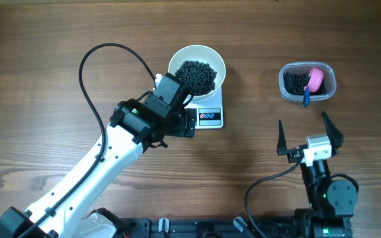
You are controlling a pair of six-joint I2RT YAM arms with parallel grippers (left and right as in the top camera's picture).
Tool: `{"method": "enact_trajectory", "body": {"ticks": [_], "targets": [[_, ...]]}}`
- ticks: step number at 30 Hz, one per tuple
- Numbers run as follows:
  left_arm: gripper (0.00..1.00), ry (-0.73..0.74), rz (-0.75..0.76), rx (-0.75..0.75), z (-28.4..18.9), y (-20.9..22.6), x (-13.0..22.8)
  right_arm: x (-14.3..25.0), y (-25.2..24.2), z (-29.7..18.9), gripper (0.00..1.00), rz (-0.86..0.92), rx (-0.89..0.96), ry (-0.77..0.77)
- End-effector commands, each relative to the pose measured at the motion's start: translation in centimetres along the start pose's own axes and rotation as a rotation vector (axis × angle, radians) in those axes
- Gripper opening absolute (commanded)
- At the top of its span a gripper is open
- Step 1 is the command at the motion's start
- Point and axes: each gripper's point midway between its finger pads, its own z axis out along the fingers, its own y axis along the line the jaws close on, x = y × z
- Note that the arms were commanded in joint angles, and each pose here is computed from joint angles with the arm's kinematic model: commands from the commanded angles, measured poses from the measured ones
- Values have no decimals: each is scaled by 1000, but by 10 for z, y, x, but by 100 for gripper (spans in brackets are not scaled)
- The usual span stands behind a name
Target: Scoop item into bowl and weigh 150g on scale
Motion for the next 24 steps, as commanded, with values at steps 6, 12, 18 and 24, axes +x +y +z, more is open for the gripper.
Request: {"method": "enact_trajectory", "body": {"ticks": [6, 12, 18, 24], "targets": [[100, -17, -13, -5, -3, 2, -1, 17, -11, -3, 100, 83, 86, 33], [100, -17, -13, -5, -3, 2, -1, 34, -6, -3, 100, 167, 72, 100], [100, -17, -13, -5, -3, 2, -1, 34, -5, -3, 100, 186, 70, 100], [100, -17, -13, -5, -3, 2, -1, 34, -4, -3, 100, 184, 63, 98]]}}
